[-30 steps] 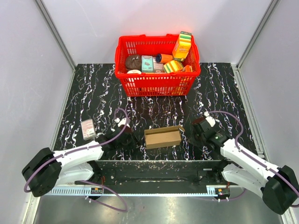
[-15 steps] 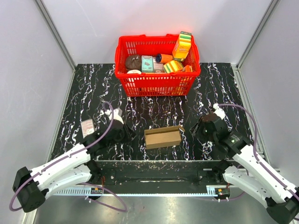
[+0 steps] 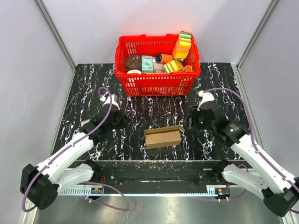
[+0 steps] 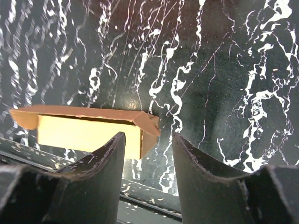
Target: Fold the paper box
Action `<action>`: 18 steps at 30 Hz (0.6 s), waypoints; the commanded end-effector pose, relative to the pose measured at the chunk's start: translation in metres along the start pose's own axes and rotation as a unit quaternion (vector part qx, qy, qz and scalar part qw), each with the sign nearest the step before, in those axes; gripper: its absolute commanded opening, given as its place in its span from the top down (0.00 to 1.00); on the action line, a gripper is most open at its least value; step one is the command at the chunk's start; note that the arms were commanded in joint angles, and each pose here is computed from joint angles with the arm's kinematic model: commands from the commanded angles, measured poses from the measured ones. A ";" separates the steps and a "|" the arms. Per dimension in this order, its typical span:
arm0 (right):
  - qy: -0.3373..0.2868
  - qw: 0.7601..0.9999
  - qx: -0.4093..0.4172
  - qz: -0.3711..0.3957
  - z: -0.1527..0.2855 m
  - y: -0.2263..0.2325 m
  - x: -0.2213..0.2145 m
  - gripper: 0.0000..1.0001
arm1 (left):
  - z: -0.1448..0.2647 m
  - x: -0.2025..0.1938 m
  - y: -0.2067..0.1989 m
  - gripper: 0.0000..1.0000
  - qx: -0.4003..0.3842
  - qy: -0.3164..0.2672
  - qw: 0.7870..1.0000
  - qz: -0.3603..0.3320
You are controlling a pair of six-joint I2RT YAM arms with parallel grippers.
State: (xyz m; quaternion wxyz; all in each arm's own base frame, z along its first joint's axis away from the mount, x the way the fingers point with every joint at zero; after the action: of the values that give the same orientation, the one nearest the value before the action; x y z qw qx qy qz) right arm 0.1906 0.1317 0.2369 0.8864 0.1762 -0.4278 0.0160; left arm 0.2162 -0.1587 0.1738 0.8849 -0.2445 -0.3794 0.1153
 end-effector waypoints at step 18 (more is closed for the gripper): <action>0.072 0.972 0.103 0.198 -0.033 0.022 -0.006 0.55 | -0.026 0.043 -0.044 1.00 -0.093 0.010 0.995 -0.042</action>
State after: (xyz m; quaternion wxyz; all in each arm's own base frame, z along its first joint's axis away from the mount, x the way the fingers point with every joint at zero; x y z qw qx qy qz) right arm 0.2071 0.1536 0.2108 0.8914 0.1473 -0.3760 0.2056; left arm 0.2560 -0.1802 0.1815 0.8881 -0.2764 -0.3617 0.0635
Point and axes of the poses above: each gripper's point midway between its finger pads, its own z axis back along the fingers, its own y axis along the line the jaws close on, x = y × z, the point moved 4 cm from there along z, back along the fingers
